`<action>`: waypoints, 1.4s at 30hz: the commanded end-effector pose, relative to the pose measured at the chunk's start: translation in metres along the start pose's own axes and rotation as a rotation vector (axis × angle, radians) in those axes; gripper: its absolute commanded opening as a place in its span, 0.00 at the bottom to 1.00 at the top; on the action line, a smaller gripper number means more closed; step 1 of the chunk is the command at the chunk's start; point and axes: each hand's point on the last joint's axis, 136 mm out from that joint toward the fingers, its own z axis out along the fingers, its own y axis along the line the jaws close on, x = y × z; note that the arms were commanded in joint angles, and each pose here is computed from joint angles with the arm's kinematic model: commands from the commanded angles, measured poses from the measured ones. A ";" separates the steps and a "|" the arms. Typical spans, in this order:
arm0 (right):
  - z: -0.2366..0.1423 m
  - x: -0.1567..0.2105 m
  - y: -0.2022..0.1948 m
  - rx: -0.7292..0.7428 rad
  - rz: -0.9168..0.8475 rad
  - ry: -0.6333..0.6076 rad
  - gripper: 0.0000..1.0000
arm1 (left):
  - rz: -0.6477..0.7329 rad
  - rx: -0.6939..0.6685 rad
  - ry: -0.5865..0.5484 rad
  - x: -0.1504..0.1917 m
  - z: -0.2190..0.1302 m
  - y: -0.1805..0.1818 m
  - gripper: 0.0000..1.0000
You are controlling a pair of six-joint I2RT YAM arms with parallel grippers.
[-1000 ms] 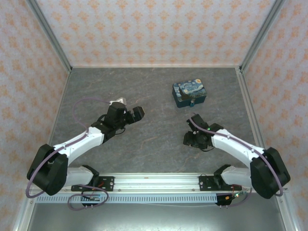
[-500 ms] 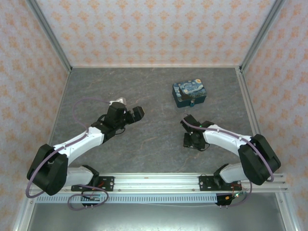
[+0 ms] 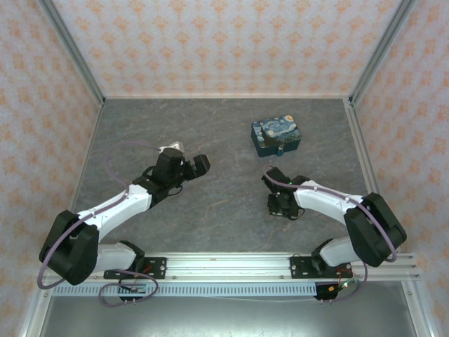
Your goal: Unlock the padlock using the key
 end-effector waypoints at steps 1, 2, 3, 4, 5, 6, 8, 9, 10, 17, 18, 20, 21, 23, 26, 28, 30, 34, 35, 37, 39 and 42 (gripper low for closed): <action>-0.003 -0.003 -0.002 0.029 -0.006 -0.010 0.24 | 0.009 -0.018 -0.018 -0.007 -0.001 -0.004 1.00; -0.003 -0.003 -0.002 0.032 -0.007 -0.010 0.23 | 0.008 -0.019 -0.018 -0.007 -0.001 -0.004 1.00; -0.003 -0.003 -0.003 0.036 -0.006 -0.010 0.22 | 0.008 -0.021 -0.019 -0.007 -0.001 -0.004 1.00; -0.004 -0.003 -0.003 0.037 -0.009 -0.009 0.21 | 0.008 -0.020 -0.019 -0.008 -0.002 -0.004 1.00; -0.004 -0.003 -0.003 0.039 -0.011 -0.008 0.19 | 0.010 -0.021 -0.019 -0.008 -0.001 -0.004 1.00; -0.004 -0.003 -0.003 0.040 -0.011 -0.008 0.19 | 0.010 -0.021 -0.018 -0.008 -0.001 -0.005 1.00; -0.005 -0.003 -0.004 0.045 -0.014 -0.009 0.16 | 0.010 -0.023 -0.018 -0.008 -0.002 -0.004 1.00; -0.006 -0.003 -0.004 0.046 -0.016 -0.009 0.15 | 0.010 -0.023 -0.019 -0.008 -0.002 -0.004 1.00; -0.006 -0.003 -0.005 0.049 -0.015 -0.009 0.14 | 0.010 -0.025 -0.019 -0.008 -0.002 -0.004 1.00; -0.011 -0.006 -0.005 0.039 -0.017 -0.034 0.05 | 0.018 -0.031 -0.025 -0.010 -0.006 -0.004 1.00; -0.012 -0.007 -0.005 0.037 -0.018 -0.040 0.04 | 0.018 -0.033 -0.028 -0.011 -0.007 -0.003 1.00; -0.014 -0.009 -0.006 0.040 -0.030 -0.058 0.01 | 0.020 -0.034 -0.033 -0.012 -0.010 -0.004 1.00; -0.015 -0.010 -0.006 0.042 -0.034 -0.066 0.01 | 0.019 -0.033 -0.035 -0.013 -0.012 -0.005 1.00; -0.020 -0.014 -0.005 0.030 -0.057 -0.091 0.00 | 0.017 -0.026 -0.040 -0.016 -0.015 -0.008 1.00; -0.032 -0.024 0.000 -0.001 -0.099 -0.155 0.00 | 0.010 -0.013 -0.036 -0.019 -0.021 -0.014 1.00; -0.044 -0.034 0.005 -0.034 -0.129 -0.221 0.00 | 0.000 0.000 -0.029 -0.021 -0.025 -0.019 1.00; -0.059 -0.044 0.013 -0.075 -0.162 -0.291 0.00 | -0.019 0.022 -0.023 -0.023 -0.029 -0.026 1.00; -0.109 -0.068 0.039 -0.184 -0.285 -0.518 0.00 | -0.084 0.105 0.008 -0.026 -0.038 -0.048 1.00; -0.125 -0.074 0.046 -0.199 -0.332 -0.595 0.00 | -0.104 0.131 0.015 -0.027 -0.041 -0.054 1.00; -0.155 -0.081 0.060 -0.228 -0.423 -0.731 0.00 | -0.134 0.181 0.028 -0.029 -0.046 -0.067 1.00; -0.181 -0.086 0.072 -0.248 -0.506 -0.857 0.00 | -0.144 0.234 0.031 -0.031 -0.053 -0.082 0.98; -0.214 -0.093 0.083 -0.243 -0.601 -1.010 0.00 | -0.127 0.289 0.022 -0.035 -0.067 -0.101 0.95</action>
